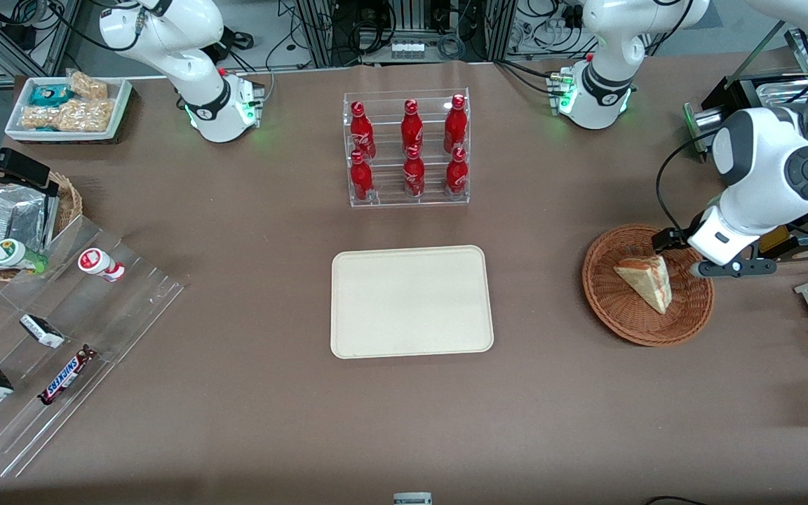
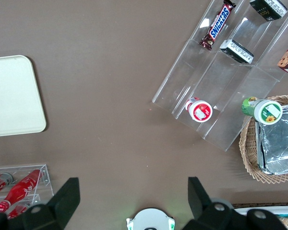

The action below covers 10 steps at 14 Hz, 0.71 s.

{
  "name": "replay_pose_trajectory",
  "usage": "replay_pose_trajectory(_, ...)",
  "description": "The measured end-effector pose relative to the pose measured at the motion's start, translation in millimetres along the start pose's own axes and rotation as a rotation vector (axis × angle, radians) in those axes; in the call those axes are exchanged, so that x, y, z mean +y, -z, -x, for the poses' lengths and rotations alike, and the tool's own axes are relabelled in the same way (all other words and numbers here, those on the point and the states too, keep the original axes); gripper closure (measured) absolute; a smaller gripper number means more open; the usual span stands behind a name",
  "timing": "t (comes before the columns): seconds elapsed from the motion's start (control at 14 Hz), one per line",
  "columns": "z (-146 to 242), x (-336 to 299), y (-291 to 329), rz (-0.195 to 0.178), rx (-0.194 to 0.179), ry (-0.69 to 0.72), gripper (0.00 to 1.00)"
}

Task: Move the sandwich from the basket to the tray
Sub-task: 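Lower the left gripper and close it on the wrapped sandwich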

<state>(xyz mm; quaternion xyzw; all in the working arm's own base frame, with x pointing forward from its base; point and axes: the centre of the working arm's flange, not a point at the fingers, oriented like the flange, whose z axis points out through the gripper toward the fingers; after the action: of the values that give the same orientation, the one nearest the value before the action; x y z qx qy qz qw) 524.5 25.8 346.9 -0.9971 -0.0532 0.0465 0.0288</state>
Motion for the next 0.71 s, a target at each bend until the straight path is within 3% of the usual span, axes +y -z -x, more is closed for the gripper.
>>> replay_pose_trajectory(0.43,-20,20,-49,0.026,0.037,0.622,0.0)
replay_pose_trajectory(0.71,-23,40,-83,0.028,0.019,0.771,0.0)
